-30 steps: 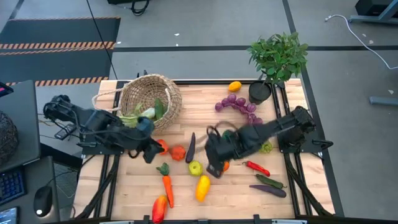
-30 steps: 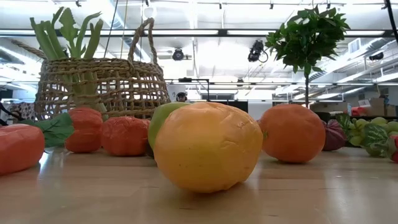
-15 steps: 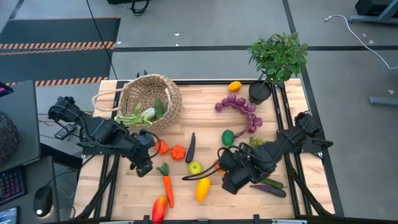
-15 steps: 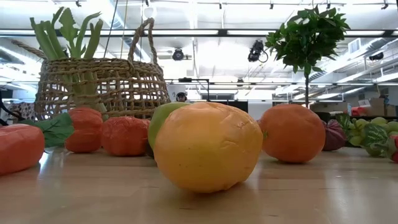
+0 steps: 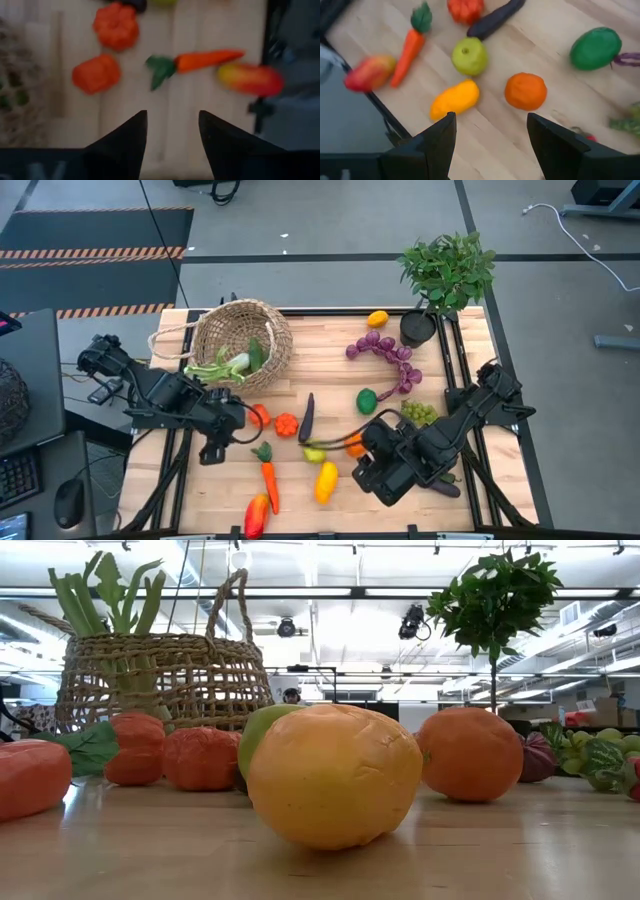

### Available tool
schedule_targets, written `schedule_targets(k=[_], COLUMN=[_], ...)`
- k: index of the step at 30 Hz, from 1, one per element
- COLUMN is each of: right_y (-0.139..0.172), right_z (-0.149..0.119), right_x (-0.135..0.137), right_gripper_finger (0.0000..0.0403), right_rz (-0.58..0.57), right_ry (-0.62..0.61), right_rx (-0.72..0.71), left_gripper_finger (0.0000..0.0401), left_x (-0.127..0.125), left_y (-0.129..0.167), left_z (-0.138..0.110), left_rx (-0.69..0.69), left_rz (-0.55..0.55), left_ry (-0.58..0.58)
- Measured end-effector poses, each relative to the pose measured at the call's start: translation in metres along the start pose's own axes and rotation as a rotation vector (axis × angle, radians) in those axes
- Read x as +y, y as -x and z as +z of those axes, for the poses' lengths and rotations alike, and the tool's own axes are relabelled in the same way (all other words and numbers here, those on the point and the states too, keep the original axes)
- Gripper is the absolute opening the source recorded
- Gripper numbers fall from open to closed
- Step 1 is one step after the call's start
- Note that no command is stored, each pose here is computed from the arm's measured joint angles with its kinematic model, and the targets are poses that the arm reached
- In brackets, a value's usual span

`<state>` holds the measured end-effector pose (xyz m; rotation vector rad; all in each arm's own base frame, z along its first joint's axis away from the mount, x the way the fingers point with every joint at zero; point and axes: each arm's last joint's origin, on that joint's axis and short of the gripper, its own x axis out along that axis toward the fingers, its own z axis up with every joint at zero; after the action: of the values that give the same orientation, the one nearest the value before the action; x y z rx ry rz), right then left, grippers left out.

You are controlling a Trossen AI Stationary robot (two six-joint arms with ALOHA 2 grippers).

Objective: Build produce basket
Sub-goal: Put the left orange pumpkin into the brown basket

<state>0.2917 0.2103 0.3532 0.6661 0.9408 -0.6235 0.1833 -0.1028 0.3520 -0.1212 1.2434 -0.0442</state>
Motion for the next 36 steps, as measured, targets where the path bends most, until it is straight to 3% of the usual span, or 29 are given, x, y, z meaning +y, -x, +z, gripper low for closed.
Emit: schedule_targets(k=[4,10,14,17,24,36], right_y=[-0.002,-0.012,-0.014,-0.013,-0.004,0.037], right_z=[0.010,0.032,0.040,0.041,0.033,0.039], right_x=[0.002,0.003,0.007,0.012,0.014,-0.007], right_gripper_finger=[0.0248,0.0248,0.0248,0.0248,0.0248,0.0248], right_rz=[0.024,0.037,0.090,0.131,0.178,0.231], right_ry=[-0.095,-0.171,-0.218,-0.247,-0.237,-0.201], right_rx=[-0.045,-0.041,-0.057,-0.094,-0.103,-0.175], left_gripper_finger=[0.0228,0.0273,0.0288,0.0290,0.0284,0.0282], left_x=[0.009,0.014,0.016,0.016,0.018,0.017], left_y=[0.000,-0.011,-0.026,-0.034,-0.034,-0.050], left_z=[-0.006,-0.013,-0.019,-0.023,-0.028,-0.032], left_rx=[0.082,0.180,0.232,0.231,0.106,0.113], left_rz=[0.055,0.052,0.067,0.019,-0.068,-0.087], left_ry=[-0.057,-0.144,-0.188,-0.207,-0.153,-0.055])
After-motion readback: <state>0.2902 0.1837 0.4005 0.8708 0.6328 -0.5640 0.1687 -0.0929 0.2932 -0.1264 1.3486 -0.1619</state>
